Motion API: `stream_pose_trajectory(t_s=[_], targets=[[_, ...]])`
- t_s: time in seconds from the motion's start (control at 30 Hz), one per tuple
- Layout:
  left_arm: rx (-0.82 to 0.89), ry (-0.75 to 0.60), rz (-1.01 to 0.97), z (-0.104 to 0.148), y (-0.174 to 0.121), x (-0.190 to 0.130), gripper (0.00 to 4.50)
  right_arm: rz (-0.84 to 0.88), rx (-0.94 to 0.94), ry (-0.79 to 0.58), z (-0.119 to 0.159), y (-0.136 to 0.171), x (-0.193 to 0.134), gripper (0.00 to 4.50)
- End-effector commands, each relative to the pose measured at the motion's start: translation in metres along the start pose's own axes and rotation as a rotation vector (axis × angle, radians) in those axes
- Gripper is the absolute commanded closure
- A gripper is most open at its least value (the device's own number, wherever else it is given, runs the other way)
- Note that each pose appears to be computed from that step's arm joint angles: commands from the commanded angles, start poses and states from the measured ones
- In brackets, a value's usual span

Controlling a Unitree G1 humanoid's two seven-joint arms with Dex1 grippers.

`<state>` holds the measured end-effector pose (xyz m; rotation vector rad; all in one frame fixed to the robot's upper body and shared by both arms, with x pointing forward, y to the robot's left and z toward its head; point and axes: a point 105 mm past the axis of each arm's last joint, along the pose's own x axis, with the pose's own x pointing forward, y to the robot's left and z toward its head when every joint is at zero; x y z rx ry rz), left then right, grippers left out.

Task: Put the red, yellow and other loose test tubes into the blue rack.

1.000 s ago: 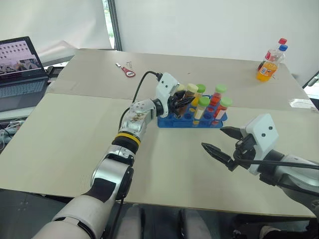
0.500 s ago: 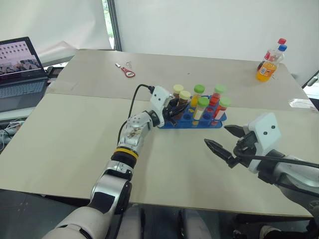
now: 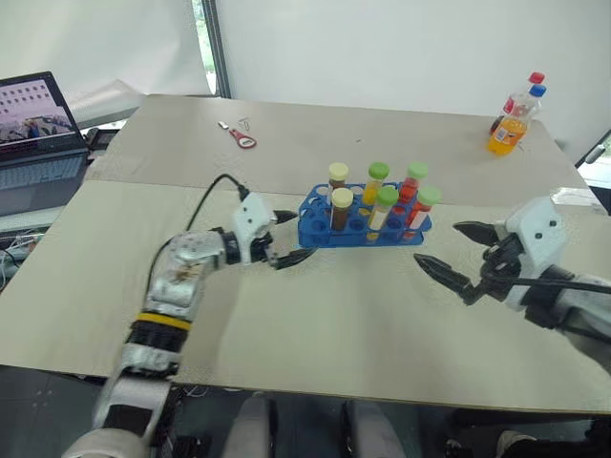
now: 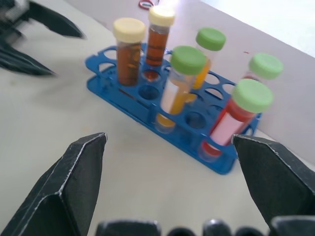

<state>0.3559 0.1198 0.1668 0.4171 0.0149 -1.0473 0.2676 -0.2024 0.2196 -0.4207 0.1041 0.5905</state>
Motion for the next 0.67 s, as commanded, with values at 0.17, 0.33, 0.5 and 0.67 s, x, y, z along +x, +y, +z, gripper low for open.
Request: stream_pose_trajectory(t_s=[0.17, 0.33, 0.5, 0.67], targets=[[0.070, 0.164, 0.093, 0.006, 0.013, -0.067, 0.04, 0.096, -0.127, -0.017, 0.010, -0.039, -0.023, 0.00], [0.063, 0.227, 0.128, 0.003, 0.020, -0.094, 0.04, 0.118, -0.142, 0.018, 0.009, -0.054, -0.030, 0.00], [0.017, 0.247, 0.092, 0.003, 0.013, -0.098, 0.04, 0.125, -0.132, 0.021, 0.007, -0.056, -0.028, 0.00], [0.012, 0.237, 0.076, 0.004, 0.011, -0.095, 0.04, 0.136, -0.126, 0.016, 0.007, -0.053, -0.023, 0.00]])
